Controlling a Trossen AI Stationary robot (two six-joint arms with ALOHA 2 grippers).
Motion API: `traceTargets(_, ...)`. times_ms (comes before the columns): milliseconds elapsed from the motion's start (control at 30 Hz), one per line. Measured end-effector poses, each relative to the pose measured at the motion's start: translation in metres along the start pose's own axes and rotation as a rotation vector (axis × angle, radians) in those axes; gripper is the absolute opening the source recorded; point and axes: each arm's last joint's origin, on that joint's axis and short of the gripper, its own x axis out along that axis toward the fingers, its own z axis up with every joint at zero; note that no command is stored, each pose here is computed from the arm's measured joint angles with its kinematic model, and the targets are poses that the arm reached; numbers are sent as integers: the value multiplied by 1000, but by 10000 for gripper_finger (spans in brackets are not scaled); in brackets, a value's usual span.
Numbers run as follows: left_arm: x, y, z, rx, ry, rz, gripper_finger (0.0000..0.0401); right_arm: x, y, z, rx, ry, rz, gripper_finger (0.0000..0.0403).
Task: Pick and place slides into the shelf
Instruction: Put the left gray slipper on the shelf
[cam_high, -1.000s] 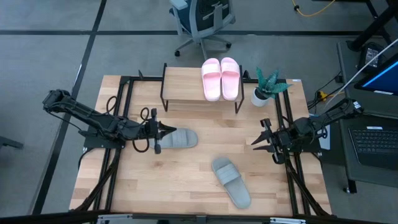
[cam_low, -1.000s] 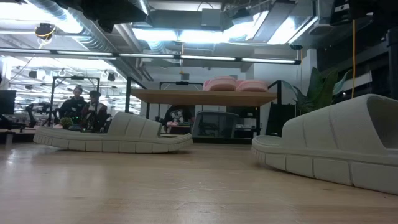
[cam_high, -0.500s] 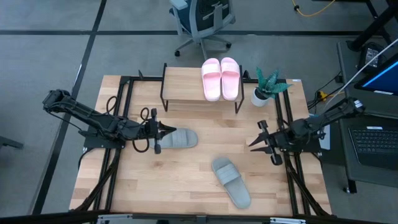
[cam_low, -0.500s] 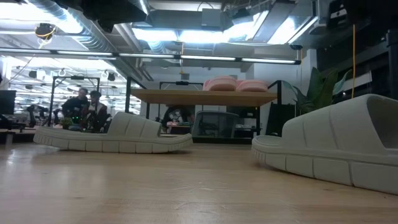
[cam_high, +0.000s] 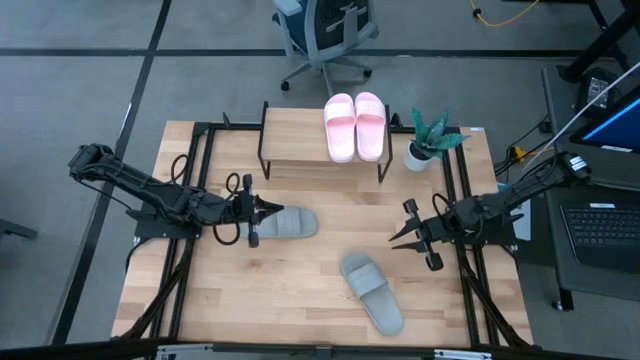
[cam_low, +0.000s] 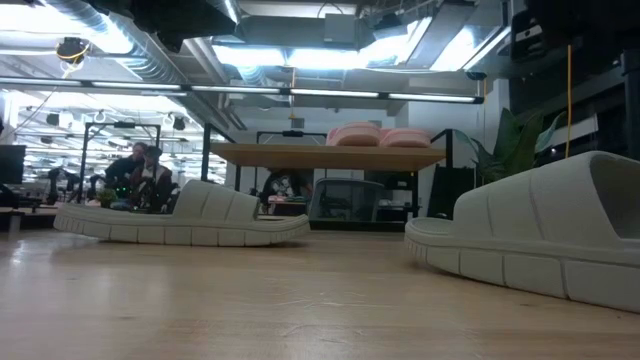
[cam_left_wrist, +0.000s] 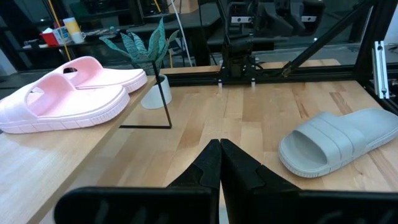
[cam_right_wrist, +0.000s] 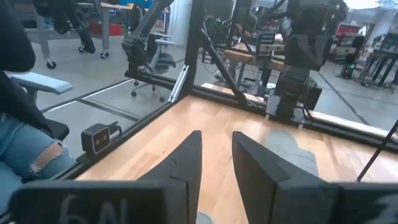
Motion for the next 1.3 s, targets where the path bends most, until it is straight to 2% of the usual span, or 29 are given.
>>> traceTargets(967, 0, 0, 0, 0, 0, 0, 2, 1, -1, 6, 4, -61, -9, 90)
traceTargets(1133, 0, 0, 0, 0, 0, 0, 2, 1, -1, 5, 60, -60, -7, 90)
traceTargets(1300, 0, 0, 0, 0, 0, 0, 2, 1, -1, 5, 50, -60, -7, 90)
